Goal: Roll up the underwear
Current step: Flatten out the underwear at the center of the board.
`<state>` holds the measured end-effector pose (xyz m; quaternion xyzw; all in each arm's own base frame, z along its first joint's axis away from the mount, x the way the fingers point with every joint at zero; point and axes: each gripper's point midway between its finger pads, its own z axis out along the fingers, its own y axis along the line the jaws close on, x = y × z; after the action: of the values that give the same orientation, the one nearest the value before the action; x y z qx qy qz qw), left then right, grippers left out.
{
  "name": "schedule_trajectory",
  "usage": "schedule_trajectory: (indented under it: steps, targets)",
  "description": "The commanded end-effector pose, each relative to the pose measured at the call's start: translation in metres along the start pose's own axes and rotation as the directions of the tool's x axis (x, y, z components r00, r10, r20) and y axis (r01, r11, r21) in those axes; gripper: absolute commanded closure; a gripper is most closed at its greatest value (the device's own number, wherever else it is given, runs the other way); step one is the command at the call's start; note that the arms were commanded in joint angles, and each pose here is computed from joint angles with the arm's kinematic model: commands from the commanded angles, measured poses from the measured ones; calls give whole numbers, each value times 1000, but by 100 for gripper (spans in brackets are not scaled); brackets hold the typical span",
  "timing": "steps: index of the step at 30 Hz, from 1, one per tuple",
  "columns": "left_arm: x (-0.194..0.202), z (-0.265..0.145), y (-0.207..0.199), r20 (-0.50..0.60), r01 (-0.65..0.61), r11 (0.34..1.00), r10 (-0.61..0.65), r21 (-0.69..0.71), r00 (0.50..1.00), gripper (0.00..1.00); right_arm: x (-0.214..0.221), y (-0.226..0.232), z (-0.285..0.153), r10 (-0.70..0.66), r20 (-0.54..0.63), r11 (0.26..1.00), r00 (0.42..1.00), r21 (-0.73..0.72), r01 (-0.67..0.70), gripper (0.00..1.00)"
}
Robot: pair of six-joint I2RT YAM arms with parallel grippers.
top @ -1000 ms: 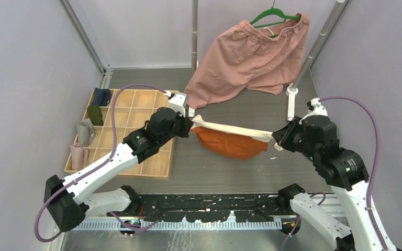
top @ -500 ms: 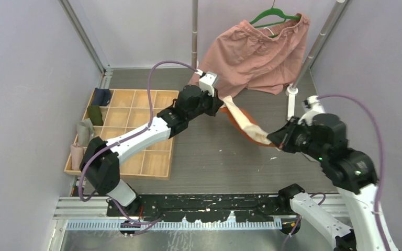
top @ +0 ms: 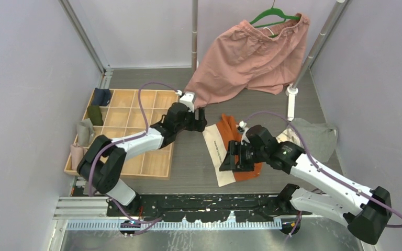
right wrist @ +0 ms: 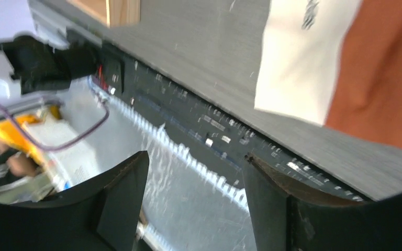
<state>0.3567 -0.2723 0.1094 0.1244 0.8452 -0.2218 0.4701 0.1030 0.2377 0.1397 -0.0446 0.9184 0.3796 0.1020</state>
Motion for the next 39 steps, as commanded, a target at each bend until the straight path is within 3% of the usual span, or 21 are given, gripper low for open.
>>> schedule_trajectory:
  steps: [1, 4, 7, 14, 19, 27, 34, 39]
  targets:
    - [-46, -34, -20, 111, 45, 998, -48, 33, 993, 16, -70, -13, -41, -140, 323, 964, 936, 259, 54, 28]
    - [-18, -49, -37, 43, 38, 999, -39, 22, 998, 16, -98, -49, -67, -202, 441, 877, 875, 479, -39, 31]
    - [16, -65, -64, 5, 49, 998, -50, 27, 999, 19, -114, -70, -77, -231, 476, 811, 849, 575, -102, 34]
    - [81, -84, -148, -18, 39, 981, -37, 189, 999, 43, -127, -86, -96, -172, 590, 821, 789, 528, -216, 49]
    - [116, -76, -182, -94, 48, 968, -26, 246, 995, 66, -122, -96, -97, -132, 586, 833, 799, 503, -231, 51]
    - [161, -71, -169, -221, 130, 975, -89, 179, 971, 99, -116, -105, -85, -118, 559, 831, 821, 508, -226, 51]
    - [184, -89, -102, -288, 69, 992, -96, -103, 953, 99, -120, -106, -78, -120, 542, 829, 832, 515, -216, 51]
    - [182, -99, -58, -302, 49, 973, -118, -227, 946, 99, -123, -103, -72, -116, 529, 839, 841, 506, -202, 51]
